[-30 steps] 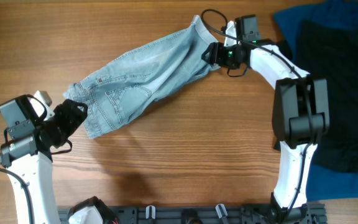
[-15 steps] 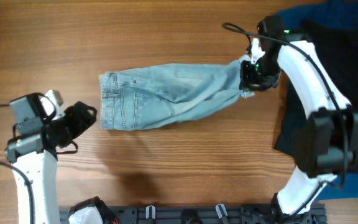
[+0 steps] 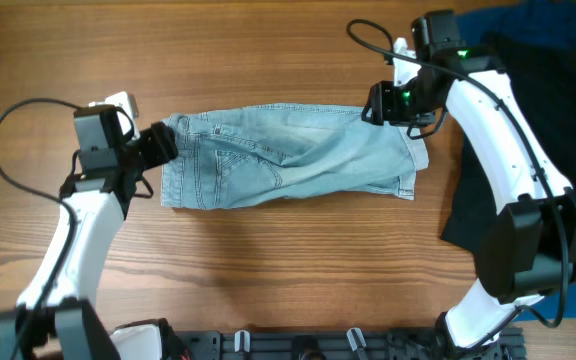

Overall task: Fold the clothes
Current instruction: 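Lower the stretched shorts flat onto the table and release both grippers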

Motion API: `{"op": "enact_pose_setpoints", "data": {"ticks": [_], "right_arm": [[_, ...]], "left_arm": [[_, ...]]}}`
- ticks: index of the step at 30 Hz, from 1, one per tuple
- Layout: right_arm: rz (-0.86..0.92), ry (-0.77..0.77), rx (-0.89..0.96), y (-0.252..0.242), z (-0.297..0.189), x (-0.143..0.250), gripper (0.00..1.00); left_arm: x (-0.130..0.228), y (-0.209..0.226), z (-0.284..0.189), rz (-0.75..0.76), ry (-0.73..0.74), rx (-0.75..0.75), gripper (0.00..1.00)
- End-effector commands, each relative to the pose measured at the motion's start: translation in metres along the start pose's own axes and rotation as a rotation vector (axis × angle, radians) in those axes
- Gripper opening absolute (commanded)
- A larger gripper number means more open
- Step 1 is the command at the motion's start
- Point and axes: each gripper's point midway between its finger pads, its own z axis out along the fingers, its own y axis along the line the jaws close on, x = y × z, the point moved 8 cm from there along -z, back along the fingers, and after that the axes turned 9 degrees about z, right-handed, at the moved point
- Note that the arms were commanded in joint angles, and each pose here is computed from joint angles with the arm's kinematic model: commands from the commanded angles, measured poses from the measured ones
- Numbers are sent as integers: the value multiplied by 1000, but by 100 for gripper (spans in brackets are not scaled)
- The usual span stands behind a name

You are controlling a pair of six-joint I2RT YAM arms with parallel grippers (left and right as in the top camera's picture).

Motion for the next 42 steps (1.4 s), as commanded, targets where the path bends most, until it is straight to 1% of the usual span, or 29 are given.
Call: {"op": "enact_pose_setpoints", "data": {"ticks": [1, 3, 4, 5, 6, 7, 8, 10, 12, 13, 14, 15, 16, 17, 18, 19, 20, 22, 25, 27, 29, 31, 32, 34, 36, 37, 39, 41, 42], "right_arm": [[-57, 2, -45, 18, -4, 7, 43], [-68, 0, -49, 23, 1, 8, 43], [-47, -5, -36, 23, 7, 9, 43], [-14, -8, -13, 22, 14, 10, 43], [18, -4, 13, 19, 24, 11, 44], [43, 0, 26, 17, 34, 12, 44], [57, 4, 26, 16, 43, 12, 43], [59, 10, 28, 10, 68, 9, 43], [73, 18, 35, 6, 86, 5, 43], [89, 25, 39, 4, 95, 4, 44], [86, 31, 40, 2, 102, 3, 47], [77, 33, 41, 2, 104, 3, 51], [56, 33, 39, 2, 104, 3, 52], [34, 28, 28, 3, 101, 2, 52], [0, 22, 10, 6, 97, 1, 52], [-32, 9, -16, 11, 88, 0, 53], [-46, 5, -32, 14, 82, 0, 53], [-63, -6, -73, 21, 68, 2, 53], [-73, -30, -88, 26, 50, 4, 53], [-79, -48, -94, 29, 36, 6, 54], [-91, -74, -102, 32, 24, 7, 54], [-95, -79, -99, 32, 23, 7, 57], [-91, -84, -82, 31, 23, 6, 57], [-57, -118, 13, 22, 23, 3, 57], [-12, -142, 75, 14, 22, 0, 57], [9, -152, 93, 10, 21, -2, 57], [44, -166, 99, 3, 19, -6, 57], [75, -172, 103, -5, 17, -8, 57], [89, -173, 105, -8, 16, -9, 57]], "left_arm": [[2, -7, 29, 21, 33, 118, 52], [1, -9, 38, 14, 45, 165, 31], [-2, -8, 39, 13, 39, 167, 12], [-6, -4, 38, 8, 25, 153, 4], [-11, 2, 35, -9, 8, 119, 4], [-19, 19, 33, -101, -18, 21, 4], [-23, 28, 31, -146, -35, -10, 4], [-28, 43, 27, -199, -67, -11, 4], [-25, 52, 25, -248, -53, -30, 4], [-24, 53, 25, -269, -45, -18, 4], [-25, 47, 25, -258, -47, 57, 4], [-28, 38, 24, -222, -55, 149, 12], [-31, 30, 23, -189, -62, 221, 24], [-31, 27, 23, -182, -63, 231, 31], [-31, 24, 24, -157, -65, 235, 40], [-30, 19, 26, -101, -62, 243, 46], [-29, 16, 27, -69, -63, 248, 49], [-27, 8, 34, -12, -59, 265, 50], [-20, -2, 49, 4, -32, 288, 51], [-12, -8, 62, 14, -1, 306, 50], [-4, -19, 74, 27, 25, 382, 42], [-4, -21, 74, 29, 25, 393, 22], [-5, -20, 71, 26, 24, 390, 4], [-7, -10, 60, -10, 31, 368, 4], [-17, 5, 36, -44, 6, 333, 4], [-23, 11, 21, -57, -23, 317, 4], [-30, 11, 5, -55, -54, 327, 4], [-30, 7, -2, -52, -51, 323, 4], [-28, 9, -2, -59, -41, 299, 4]]}}
